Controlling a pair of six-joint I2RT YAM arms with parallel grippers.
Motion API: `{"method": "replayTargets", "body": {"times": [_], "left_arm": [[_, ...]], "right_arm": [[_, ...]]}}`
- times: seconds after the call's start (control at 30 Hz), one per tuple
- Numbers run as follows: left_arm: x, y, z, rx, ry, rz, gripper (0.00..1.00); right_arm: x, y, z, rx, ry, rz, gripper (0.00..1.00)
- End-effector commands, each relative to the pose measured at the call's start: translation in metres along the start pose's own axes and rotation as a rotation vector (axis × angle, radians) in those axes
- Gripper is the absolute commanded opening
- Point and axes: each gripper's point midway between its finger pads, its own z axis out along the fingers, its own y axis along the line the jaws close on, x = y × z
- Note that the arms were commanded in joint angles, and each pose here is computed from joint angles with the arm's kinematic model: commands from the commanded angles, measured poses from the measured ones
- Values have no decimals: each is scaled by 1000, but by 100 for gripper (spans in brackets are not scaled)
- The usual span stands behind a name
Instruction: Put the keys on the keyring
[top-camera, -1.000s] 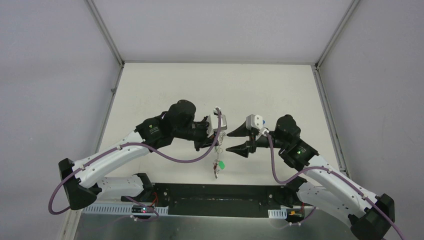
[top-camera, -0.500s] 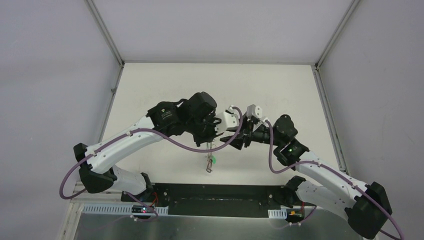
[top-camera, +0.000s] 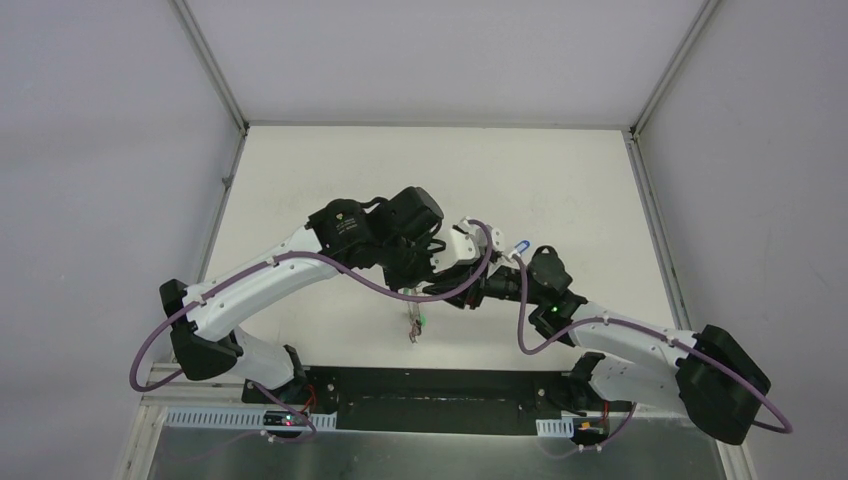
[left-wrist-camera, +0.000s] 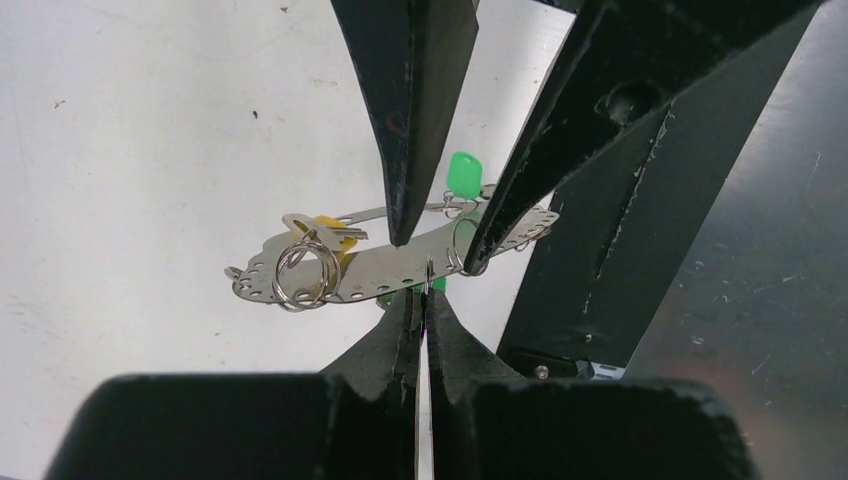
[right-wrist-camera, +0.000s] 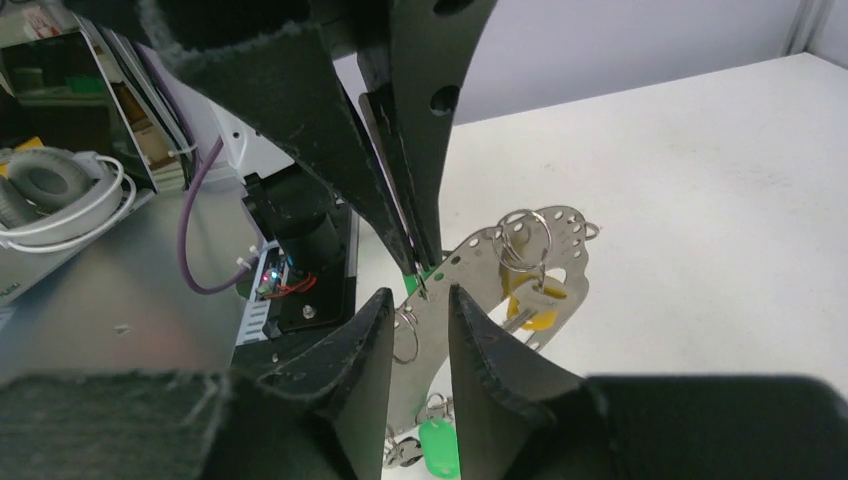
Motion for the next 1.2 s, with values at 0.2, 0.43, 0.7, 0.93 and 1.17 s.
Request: {"method": "replayTargets", "body": {"times": [0.2, 0.43, 0.7, 0.93, 1.17], "left_arm": [[-21, -2, -11, -34, -190, 9, 0], [-24, -7, -16, -20, -247, 10, 0], [-27, -12, -17, 11, -264, 23, 0], [-27, -16, -15, 35, -264, 29, 0], [-22, -17, -14, 34, -258, 24, 0]], "right_arm": [[-22, 13, 9, -44, -139, -57, 28], [-14, 19, 9, -74, -95, -74, 16], [-10, 19, 10, -71, -76, -79, 22], [-15, 22, 13, -94, -82, -89, 11], [-18, 25, 10, -104, -90, -96, 0]]}}
